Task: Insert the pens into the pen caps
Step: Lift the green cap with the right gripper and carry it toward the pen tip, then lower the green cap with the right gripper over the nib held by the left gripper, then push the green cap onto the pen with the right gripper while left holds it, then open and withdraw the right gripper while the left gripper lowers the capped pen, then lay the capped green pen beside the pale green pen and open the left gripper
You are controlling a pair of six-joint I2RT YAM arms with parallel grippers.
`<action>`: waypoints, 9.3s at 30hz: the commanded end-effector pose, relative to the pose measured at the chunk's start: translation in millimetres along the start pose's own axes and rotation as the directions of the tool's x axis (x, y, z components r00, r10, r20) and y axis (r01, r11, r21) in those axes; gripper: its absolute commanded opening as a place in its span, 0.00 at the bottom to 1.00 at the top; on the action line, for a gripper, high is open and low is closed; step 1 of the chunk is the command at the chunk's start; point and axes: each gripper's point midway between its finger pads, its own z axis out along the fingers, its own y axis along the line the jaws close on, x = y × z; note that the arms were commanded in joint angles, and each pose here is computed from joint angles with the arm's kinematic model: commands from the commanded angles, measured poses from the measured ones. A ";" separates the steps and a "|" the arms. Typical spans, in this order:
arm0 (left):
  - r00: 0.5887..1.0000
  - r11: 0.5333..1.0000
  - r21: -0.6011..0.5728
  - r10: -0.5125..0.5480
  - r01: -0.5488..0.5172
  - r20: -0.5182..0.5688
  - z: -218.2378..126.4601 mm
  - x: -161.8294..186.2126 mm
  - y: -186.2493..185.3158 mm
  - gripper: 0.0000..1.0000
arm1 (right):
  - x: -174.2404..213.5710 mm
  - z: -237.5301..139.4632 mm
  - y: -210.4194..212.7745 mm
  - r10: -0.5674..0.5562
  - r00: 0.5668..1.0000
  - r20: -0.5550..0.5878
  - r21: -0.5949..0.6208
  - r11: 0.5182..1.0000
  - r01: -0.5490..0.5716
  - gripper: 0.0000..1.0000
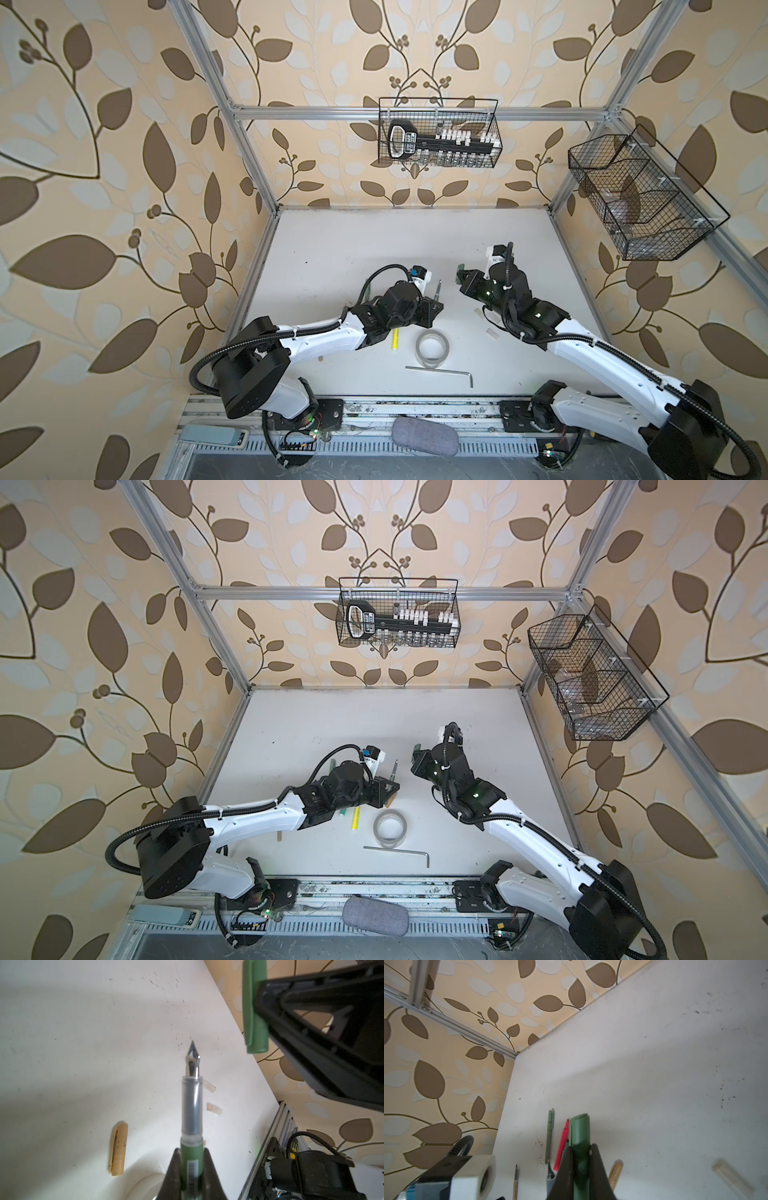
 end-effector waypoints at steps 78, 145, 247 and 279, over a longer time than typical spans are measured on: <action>0.966 0.973 0.141 0.149 -0.181 0.211 -56.0 -26.4 -53.1 0.00 | 30.0 -27.6 75.7 -0.054 0.997 0.052 -0.189 0.980 0.063 0.00; 0.924 0.895 0.280 0.275 -0.347 0.266 -84.0 -12.6 -77.1 0.00 | 13.1 -47.9 98.0 -0.135 0.991 0.003 -0.229 0.964 0.132 0.63; 0.953 0.557 -0.779 -0.244 0.288 0.178 -116.9 22.4 252.1 0.00 | -40.2 -38.4 -239.3 -0.147 0.962 0.231 0.620 0.784 -0.029 0.70; 0.966 0.565 -0.786 -0.188 0.253 0.175 -134.5 -6.4 244.5 0.54 | -52.4 -62.6 -249.5 -0.164 0.919 0.359 0.699 0.700 -0.148 0.72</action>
